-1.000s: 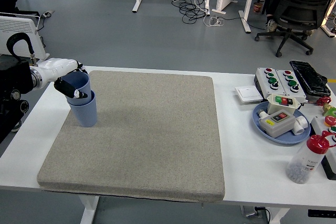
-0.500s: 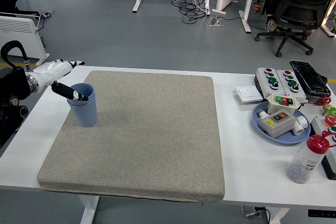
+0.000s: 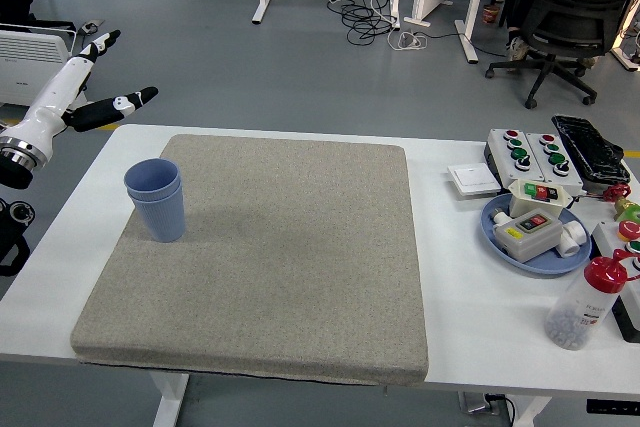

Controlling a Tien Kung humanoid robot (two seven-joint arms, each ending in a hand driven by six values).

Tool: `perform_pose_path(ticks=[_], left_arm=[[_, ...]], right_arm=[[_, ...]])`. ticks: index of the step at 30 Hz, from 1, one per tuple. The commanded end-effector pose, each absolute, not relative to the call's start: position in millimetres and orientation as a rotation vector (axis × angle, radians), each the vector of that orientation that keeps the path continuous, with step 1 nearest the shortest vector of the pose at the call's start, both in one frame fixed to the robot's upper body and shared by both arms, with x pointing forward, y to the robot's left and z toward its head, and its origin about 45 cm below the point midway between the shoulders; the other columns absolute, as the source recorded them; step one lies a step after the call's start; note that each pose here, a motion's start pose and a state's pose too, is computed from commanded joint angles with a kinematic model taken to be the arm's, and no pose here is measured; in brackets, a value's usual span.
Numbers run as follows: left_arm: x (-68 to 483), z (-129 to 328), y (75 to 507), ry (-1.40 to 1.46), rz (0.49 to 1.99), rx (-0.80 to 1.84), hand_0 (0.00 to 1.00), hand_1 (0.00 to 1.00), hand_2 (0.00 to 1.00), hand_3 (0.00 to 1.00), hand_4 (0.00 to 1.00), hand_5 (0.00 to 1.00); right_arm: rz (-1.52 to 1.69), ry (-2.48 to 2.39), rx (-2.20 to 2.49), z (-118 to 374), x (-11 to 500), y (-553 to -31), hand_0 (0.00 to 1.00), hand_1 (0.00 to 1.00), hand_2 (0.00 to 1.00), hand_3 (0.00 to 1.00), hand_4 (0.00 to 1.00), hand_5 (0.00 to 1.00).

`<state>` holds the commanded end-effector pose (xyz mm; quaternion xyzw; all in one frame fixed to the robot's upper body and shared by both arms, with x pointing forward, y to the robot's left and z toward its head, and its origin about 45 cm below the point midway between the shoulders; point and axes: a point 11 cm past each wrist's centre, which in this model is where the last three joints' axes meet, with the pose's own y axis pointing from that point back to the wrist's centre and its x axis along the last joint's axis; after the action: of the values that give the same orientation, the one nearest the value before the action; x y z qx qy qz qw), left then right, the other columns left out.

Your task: Push cup pick cup insert cup

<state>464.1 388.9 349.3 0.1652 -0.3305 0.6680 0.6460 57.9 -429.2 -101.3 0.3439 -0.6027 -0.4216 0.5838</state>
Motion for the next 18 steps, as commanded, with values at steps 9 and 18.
perform_pose_path(ticks=[9,18], left_arm=[[418,311,398,-0.257,1.606,0.018,0.766,0.752,0.743,0.708,0.636,0.998],[362,251,394,0.174,1.649,-0.32,0.762,0.753,0.746,0.703,0.635,0.998]], right_arm=[[-0.983,-1.395,0.799,-102,53,-429,0.688,0.61,0.64,0.573,0.099,0.489],[-0.982,-1.391,0.796,-102,50,-430,0.688,0.61,0.64,0.572,0.099,0.49]])
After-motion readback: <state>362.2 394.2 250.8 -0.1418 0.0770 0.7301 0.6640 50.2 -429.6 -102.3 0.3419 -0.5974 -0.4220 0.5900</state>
